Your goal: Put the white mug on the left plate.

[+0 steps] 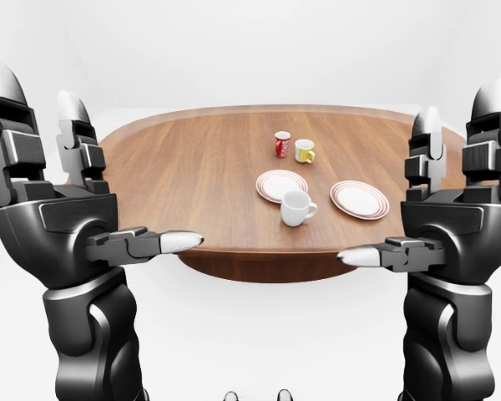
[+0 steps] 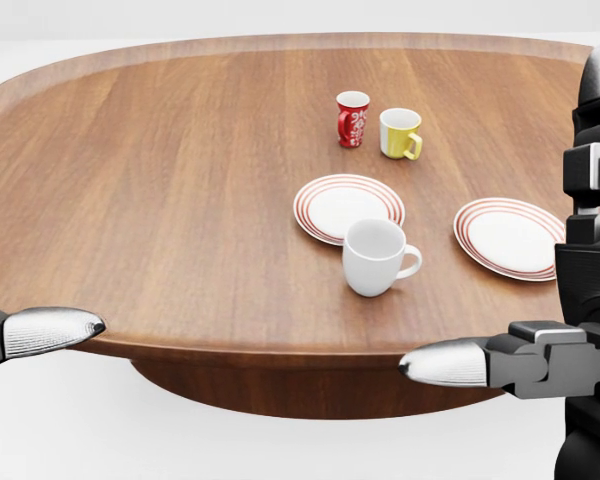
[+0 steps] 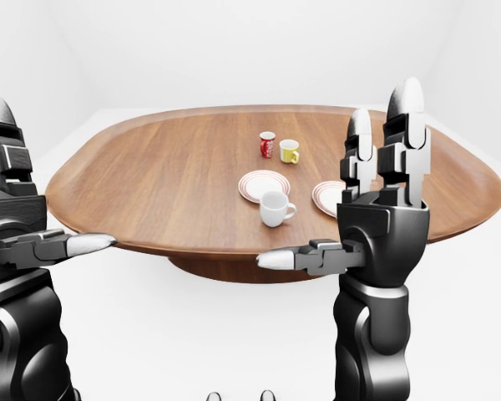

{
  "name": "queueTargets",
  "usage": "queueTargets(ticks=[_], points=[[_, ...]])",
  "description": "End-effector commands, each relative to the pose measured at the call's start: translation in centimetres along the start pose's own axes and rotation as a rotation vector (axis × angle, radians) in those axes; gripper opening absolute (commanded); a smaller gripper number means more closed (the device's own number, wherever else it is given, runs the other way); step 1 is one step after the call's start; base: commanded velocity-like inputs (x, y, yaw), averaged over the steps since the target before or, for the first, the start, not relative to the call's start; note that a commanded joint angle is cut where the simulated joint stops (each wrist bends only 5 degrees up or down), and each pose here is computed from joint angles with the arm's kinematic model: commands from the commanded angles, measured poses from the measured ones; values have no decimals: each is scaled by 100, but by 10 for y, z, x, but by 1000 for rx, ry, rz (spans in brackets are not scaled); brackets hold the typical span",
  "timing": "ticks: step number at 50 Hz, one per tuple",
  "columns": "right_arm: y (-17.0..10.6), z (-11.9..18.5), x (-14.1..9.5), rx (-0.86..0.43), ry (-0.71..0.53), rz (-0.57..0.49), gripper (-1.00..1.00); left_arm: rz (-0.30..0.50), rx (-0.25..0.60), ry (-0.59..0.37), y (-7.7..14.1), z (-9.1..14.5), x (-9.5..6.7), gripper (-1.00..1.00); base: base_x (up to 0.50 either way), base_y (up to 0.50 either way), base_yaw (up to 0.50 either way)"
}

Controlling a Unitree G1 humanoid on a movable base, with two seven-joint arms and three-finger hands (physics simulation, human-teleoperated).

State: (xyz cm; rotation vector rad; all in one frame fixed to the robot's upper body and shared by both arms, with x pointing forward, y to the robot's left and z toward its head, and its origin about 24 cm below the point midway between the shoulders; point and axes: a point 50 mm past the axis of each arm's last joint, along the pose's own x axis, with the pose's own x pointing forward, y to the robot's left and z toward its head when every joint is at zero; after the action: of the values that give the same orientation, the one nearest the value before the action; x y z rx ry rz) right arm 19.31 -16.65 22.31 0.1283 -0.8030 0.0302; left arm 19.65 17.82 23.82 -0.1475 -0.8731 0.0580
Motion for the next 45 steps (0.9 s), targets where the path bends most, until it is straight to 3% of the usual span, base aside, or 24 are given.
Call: queueTargets(ticks=[1, 12, 45], points=[[-1, -2, 0, -10, 9, -11, 100, -2, 2, 7, 0, -1, -1, 100, 0, 0, 0], [-3, 2, -1, 34, -7, -20, 100, -2, 2, 7, 0, -1, 0, 100, 6, 0, 0], [0, 1, -3, 39, 5, 7, 100, -1, 3, 3, 1, -1, 0, 100, 50, 0, 0]])
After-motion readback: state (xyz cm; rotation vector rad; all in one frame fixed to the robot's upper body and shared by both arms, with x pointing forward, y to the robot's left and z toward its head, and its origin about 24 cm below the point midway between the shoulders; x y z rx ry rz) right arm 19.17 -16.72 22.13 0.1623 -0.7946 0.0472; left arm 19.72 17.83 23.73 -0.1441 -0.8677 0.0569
